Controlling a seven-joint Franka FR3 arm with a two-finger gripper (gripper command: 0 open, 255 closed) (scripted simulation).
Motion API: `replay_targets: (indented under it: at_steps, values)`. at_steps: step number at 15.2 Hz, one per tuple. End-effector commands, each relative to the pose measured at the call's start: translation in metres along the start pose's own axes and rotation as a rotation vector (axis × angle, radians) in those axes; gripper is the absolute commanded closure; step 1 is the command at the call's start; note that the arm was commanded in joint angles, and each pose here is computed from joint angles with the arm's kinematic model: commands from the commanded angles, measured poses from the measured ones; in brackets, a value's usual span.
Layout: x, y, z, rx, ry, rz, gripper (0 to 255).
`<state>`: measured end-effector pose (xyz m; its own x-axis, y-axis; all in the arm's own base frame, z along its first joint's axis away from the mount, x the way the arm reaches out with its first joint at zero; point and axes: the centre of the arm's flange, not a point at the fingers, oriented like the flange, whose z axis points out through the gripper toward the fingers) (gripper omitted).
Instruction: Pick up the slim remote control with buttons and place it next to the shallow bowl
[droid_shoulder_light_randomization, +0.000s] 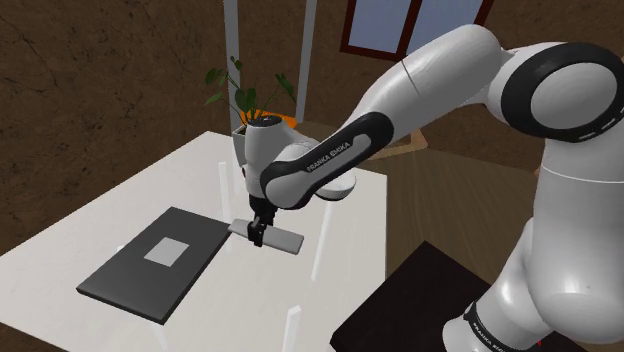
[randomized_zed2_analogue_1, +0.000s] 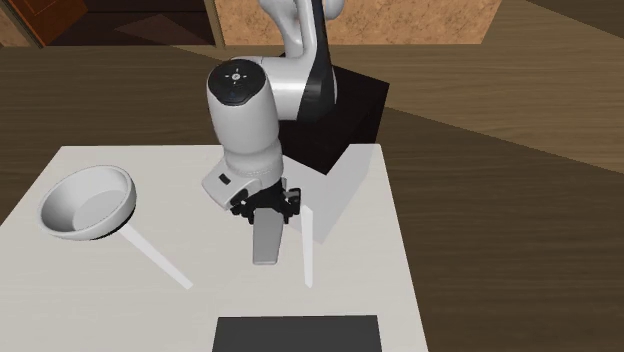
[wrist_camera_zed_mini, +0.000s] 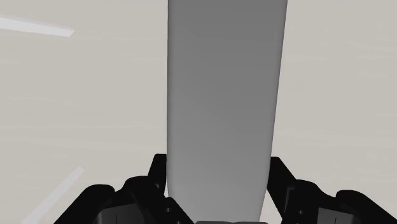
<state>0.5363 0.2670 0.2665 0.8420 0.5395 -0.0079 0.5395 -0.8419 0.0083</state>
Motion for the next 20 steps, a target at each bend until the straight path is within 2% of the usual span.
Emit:
replay_targets:
  at_steps: [1, 20]
  values:
    - [-0.009, 0.025, 0.001, 0.000, 0.000, -0.001, 255]
    - [-0.108, 0.255, 0.003, 0.000, 0.000, -0.001, 255]
